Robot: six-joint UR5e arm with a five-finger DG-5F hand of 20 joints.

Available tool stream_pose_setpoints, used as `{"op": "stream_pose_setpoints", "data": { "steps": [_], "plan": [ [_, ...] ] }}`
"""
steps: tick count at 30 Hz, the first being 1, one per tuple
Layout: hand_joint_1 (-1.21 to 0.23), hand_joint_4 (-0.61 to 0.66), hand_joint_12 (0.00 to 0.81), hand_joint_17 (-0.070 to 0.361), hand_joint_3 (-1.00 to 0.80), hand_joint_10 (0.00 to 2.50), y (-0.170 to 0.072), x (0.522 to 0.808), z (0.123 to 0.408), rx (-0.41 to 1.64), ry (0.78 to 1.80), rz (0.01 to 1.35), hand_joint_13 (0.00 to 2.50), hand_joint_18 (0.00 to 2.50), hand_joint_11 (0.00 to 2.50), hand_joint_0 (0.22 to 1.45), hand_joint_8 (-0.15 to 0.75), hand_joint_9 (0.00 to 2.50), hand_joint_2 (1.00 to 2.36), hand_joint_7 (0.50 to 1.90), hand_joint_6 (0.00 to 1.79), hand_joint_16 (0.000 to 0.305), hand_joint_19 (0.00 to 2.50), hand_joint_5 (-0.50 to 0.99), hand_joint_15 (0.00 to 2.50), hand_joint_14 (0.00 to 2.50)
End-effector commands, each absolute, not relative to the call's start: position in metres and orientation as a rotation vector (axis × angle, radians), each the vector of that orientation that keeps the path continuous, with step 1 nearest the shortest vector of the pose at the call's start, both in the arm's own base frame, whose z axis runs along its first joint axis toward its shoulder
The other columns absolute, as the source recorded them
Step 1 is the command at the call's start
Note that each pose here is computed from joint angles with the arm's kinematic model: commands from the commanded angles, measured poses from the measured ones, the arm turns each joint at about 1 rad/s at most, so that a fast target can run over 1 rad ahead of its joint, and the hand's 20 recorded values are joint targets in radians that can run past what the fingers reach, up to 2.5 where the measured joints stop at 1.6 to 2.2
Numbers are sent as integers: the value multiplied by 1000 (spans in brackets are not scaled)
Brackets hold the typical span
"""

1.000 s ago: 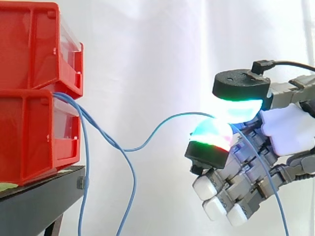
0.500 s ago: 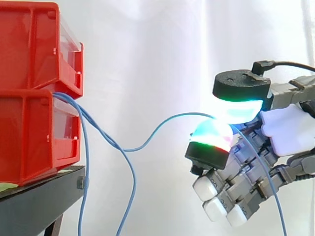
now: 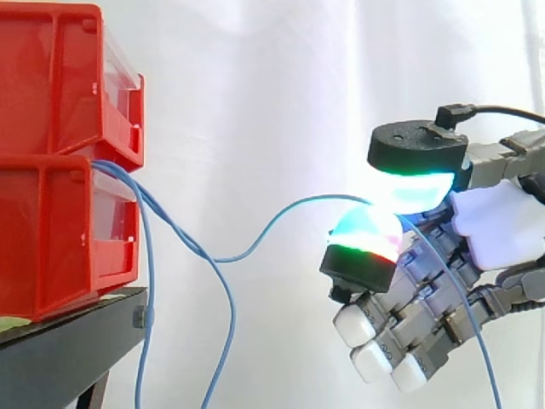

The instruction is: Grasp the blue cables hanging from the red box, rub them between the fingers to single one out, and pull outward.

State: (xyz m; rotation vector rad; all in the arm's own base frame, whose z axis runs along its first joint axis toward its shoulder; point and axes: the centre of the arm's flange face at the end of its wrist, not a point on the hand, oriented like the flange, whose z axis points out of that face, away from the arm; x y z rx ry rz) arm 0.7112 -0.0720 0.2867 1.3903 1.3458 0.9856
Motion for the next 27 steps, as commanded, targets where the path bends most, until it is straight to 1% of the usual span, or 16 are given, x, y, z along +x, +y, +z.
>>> {"op": "stream_pose_setpoints", "data": {
  "steps": [1,27],
  "plan": [
    [-781,78,225,57,-54,3,-72,711,286,1391,1347,985,664,448,303,518,262,818,1229,1133,859,25,390,-114,232,6],
    [-780,78,225,58,-53,3,-72,711,287,1390,1346,986,660,449,303,520,263,820,1226,1138,860,26,391,-115,232,6]
  ]
}}
